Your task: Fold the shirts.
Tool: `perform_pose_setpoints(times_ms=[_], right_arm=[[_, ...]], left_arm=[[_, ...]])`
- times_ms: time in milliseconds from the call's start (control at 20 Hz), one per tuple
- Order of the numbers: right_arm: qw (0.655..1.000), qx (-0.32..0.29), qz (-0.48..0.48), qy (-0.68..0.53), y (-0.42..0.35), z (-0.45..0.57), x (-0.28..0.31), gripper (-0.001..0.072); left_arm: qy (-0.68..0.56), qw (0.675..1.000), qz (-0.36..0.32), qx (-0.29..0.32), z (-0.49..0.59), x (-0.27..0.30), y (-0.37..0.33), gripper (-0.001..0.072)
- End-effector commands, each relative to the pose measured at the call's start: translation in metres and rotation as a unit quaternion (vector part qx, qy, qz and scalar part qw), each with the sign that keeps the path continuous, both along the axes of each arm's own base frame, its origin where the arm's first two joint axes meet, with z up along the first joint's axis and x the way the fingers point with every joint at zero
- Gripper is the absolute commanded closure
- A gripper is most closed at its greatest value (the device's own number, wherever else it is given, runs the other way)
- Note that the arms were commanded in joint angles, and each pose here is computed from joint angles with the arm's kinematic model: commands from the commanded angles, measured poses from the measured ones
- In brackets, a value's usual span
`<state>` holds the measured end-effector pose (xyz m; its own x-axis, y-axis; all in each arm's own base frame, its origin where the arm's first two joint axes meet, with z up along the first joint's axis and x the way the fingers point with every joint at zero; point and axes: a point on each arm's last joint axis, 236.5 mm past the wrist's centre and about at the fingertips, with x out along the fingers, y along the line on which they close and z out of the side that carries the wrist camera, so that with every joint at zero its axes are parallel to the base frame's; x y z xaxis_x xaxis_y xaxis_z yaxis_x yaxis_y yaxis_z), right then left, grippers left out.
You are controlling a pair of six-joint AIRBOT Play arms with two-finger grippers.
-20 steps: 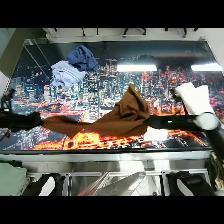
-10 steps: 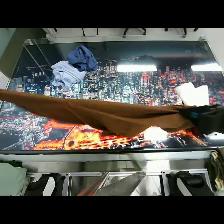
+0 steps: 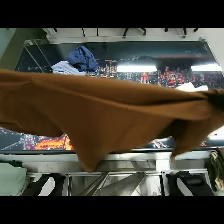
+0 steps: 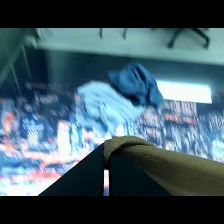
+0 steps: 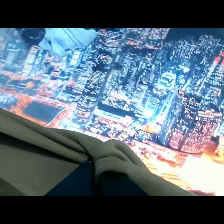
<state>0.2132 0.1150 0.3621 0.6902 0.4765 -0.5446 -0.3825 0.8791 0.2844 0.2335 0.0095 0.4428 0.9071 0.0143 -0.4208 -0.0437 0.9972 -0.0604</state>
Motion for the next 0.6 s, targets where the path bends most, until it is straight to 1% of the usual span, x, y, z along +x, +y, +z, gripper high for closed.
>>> perform_pose_setpoints(times_ms=[0,50,150,200,300,350,400,550], right_arm=[[0.997,-0.002,-0.010,0.076,0.000,-0.044,0.057,0.0675],[0.993,0.002,-0.014,0.116,0.002,-0.074,0.081,0.0675],[0.983,0.014,-0.028,0.181,0.005,-0.136,0.122,0.0675],[0.977,0.019,-0.033,0.209,0.008,-0.171,0.143,0.0675],[0.975,-0.001,-0.018,0.223,0.009,-0.233,0.183,0.0675],[0.974,-0.007,-0.008,0.227,0.011,-0.259,0.202,0.0676],[0.973,-0.007,0.001,0.229,0.015,-0.281,0.218,0.0675],[0.972,-0.003,-0.022,0.232,0.012,-0.337,0.259,0.0675]], left_arm=[[0.121,0.986,-0.081,-0.081,-0.083,0.062,-0.021,0.0696],[0.150,0.981,-0.072,-0.102,-0.119,0.086,-0.016,0.0696],[0.193,0.969,-0.078,-0.132,-0.192,0.129,-0.019,0.0696],[0.220,0.962,-0.090,-0.137,-0.229,0.147,-0.027,0.0696],[0.247,0.953,-0.126,-0.122,-0.288,0.185,-0.053,0.0696],[0.252,0.953,-0.132,-0.106,-0.311,0.204,-0.062,0.0696],[0.252,0.956,-0.133,-0.069,-0.332,0.224,-0.068,0.0696],[0.257,0.954,-0.140,0.067,-0.368,0.269,-0.080,0.0695]])
